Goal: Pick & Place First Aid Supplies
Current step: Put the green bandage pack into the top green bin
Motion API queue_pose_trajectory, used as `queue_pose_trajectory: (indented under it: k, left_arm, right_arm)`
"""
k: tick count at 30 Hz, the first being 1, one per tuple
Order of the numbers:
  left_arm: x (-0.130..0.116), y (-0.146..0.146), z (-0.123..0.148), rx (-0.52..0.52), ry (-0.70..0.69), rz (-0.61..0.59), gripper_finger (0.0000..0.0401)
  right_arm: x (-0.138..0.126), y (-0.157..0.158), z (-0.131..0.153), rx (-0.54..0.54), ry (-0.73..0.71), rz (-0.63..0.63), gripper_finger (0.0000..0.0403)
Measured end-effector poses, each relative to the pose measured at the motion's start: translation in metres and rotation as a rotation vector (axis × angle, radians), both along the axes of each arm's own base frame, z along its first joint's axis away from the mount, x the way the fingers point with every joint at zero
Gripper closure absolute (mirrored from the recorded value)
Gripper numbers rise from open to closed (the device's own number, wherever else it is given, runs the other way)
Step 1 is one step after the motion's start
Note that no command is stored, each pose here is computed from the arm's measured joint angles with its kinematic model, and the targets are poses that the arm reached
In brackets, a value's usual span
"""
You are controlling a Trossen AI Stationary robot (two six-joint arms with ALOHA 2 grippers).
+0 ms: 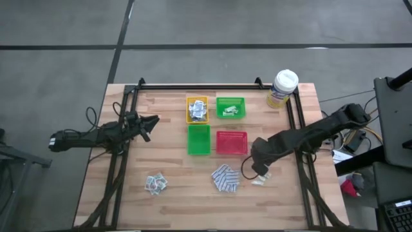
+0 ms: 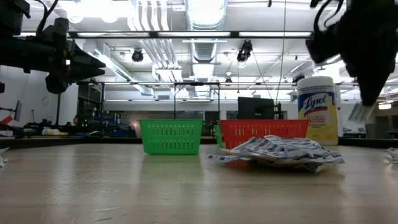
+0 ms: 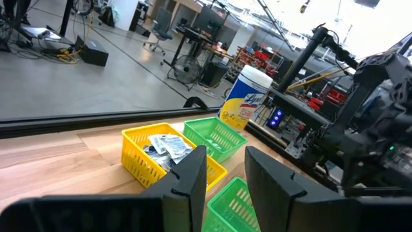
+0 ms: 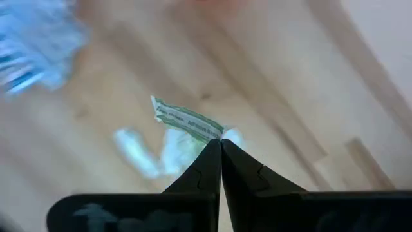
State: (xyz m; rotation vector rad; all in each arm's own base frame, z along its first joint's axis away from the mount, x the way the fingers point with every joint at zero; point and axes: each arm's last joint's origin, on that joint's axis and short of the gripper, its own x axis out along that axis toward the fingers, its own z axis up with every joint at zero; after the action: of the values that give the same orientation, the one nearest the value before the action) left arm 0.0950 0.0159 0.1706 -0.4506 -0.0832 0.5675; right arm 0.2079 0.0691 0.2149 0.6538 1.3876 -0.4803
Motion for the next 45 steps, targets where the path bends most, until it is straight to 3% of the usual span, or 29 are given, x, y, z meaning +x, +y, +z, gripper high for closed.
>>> queue_pose_trajectory:
  k: [7, 11, 15, 21, 29, 34, 39, 45]
  left_arm:
    - [0.0, 0.0, 0.0, 0.0, 0.0, 0.0, 0.0293]
    - [0.0, 0.0, 0.0, 0.0, 0.0, 0.0, 0.0293]
    - [0.0, 0.0, 0.0, 0.0, 0.0, 0.0, 0.0293]
    - [0.0, 0.0, 0.0, 0.0, 0.0, 0.0, 0.0293]
    - [0.0, 0.0, 0.0, 0.0, 0.0, 0.0, 0.0293]
    - [0.0, 0.0, 0.0, 0.0, 0.0, 0.0, 0.0293]
    - [0.0, 0.0, 0.0, 0.0, -0.001, 0.001, 0.0293]
    - [0.0, 0.0, 0.0, 0.0, -0.001, 0.001, 0.0293]
  right_arm:
    - [0.0, -0.001, 0.037, 0.061, -0.37, 0.142, 0.0394]
    - [0.003, -0.006, 0.054, -0.065, -0.575, 0.074, 0.0394]
    - [0.004, -0.017, 0.063, -0.208, -0.667, -0.083, 0.0394]
    - [0.012, -0.039, 0.063, -0.391, -0.702, -0.309, 0.0394]
    - [0.039, -0.079, 0.05, -0.475, -0.706, -0.523, 0.0394]
    - [0.053, -0.11, 0.04, -0.462, -0.662, -0.611, 0.0394]
    - [0.071, -0.139, 0.041, -0.419, -0.582, -0.623, 0.0394]
    - [0.088, -0.178, 0.04, -0.36, -0.342, -0.662, 0.0394]
